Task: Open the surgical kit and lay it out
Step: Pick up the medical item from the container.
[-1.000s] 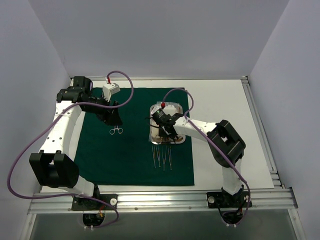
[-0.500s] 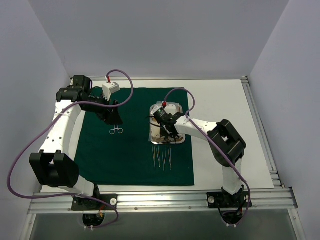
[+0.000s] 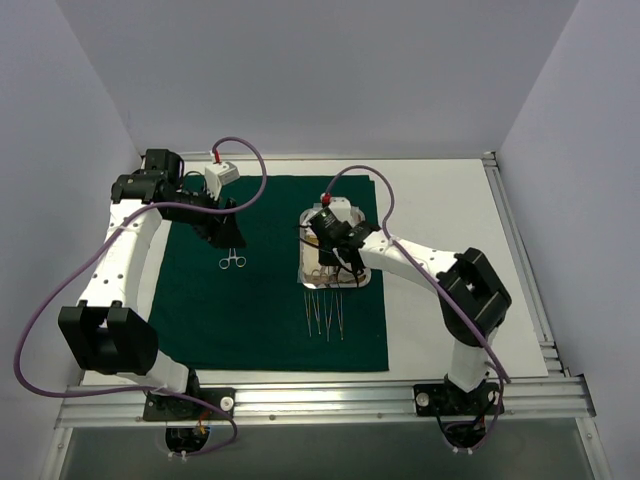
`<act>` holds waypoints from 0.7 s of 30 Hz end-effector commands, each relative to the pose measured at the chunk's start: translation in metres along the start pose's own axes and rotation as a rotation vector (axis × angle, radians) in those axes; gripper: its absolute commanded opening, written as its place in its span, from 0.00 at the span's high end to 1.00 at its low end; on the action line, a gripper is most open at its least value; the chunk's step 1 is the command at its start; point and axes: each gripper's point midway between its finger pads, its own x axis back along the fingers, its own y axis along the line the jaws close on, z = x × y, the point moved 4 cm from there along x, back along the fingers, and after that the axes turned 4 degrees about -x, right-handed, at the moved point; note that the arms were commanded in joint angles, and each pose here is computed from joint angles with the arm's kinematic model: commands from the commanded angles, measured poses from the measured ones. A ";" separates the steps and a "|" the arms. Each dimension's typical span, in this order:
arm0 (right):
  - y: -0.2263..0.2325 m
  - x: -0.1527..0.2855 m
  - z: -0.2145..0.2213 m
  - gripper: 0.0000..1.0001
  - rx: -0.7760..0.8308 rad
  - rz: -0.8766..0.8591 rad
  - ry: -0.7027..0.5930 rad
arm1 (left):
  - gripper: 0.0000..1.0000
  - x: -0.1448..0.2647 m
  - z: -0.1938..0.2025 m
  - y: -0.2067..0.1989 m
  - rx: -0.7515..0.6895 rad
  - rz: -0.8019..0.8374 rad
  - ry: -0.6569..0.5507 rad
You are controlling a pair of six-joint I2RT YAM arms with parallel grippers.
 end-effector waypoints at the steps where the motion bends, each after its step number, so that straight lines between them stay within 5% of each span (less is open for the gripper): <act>1: 0.012 0.046 -0.032 1.00 0.113 -0.143 -0.098 | 0.22 0.013 -0.015 -0.011 -0.053 0.009 -0.053; 5: 0.030 0.110 -0.061 1.00 0.309 -0.358 -0.303 | 0.28 0.021 -0.016 -0.021 -0.088 0.025 -0.055; 13: 0.045 0.278 -0.105 1.00 0.325 -0.879 -0.805 | 0.37 0.039 -0.030 -0.068 -0.197 0.124 -0.085; 21: 0.033 0.306 -0.089 1.00 0.306 -0.943 -0.769 | 0.37 0.048 -0.027 -0.091 -0.245 0.104 -0.100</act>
